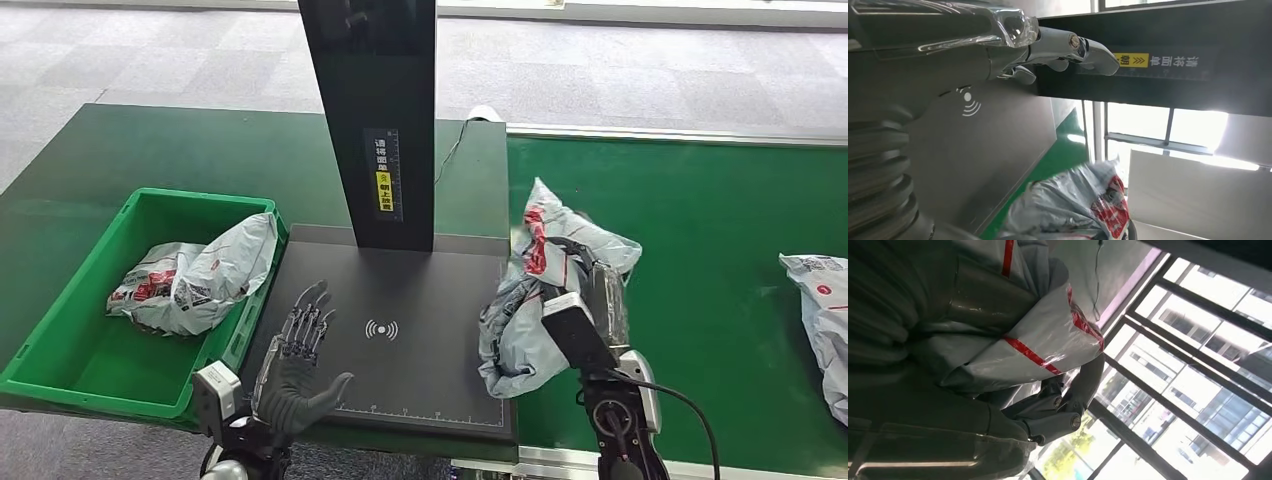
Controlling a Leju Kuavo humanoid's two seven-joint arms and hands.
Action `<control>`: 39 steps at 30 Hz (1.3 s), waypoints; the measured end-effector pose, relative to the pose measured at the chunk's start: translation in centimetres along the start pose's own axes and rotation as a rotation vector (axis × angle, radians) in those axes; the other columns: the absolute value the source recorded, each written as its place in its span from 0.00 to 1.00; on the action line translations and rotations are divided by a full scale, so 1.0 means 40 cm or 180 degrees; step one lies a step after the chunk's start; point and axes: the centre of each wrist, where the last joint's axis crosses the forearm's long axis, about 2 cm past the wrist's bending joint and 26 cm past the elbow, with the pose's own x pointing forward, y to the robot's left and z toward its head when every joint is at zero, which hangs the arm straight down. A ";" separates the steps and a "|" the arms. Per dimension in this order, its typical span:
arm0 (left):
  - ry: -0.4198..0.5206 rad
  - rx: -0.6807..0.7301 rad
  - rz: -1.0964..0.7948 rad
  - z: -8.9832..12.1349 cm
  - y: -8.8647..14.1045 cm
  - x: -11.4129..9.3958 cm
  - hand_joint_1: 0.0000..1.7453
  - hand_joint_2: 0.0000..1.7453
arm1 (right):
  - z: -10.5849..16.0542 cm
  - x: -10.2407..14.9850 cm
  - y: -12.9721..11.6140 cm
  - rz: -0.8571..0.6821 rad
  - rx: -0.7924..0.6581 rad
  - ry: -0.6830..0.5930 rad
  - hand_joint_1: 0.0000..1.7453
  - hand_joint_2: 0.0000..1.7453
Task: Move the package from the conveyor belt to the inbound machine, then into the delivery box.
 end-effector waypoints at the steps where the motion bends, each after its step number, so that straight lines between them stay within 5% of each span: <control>1: -0.0004 0.0000 0.0000 -0.001 0.000 0.000 0.00 1.00 | 0.000 0.006 0.009 -0.0040 0.0024 -0.0021 1.00 1.00; 17: -0.0064 0.0083 0.0022 0.006 0.008 -0.004 0.00 1.00 | 0.014 0.062 0.118 -0.0623 0.0829 -0.0380 1.00 1.00; 24: -0.0057 0.0120 0.0039 0.016 0.013 -0.006 0.00 1.00 | 0.029 0.039 0.220 -0.0643 0.2183 -0.0326 1.00 1.00; 30: -0.0067 0.0121 0.0034 0.017 0.020 -0.005 0.00 1.00 | 0.035 0.012 0.277 -0.0584 0.2850 -0.0333 1.00 1.00; 35: -0.0076 0.0121 0.0033 0.015 0.025 -0.004 0.00 1.00 | 0.028 0.004 0.294 -0.0482 0.3079 -0.0350 0.79 1.00; 39: -0.0072 0.0114 0.0026 0.015 0.028 -0.005 0.00 1.00 | 0.022 0.000 0.296 -0.0445 0.3092 -0.0356 0.79 1.00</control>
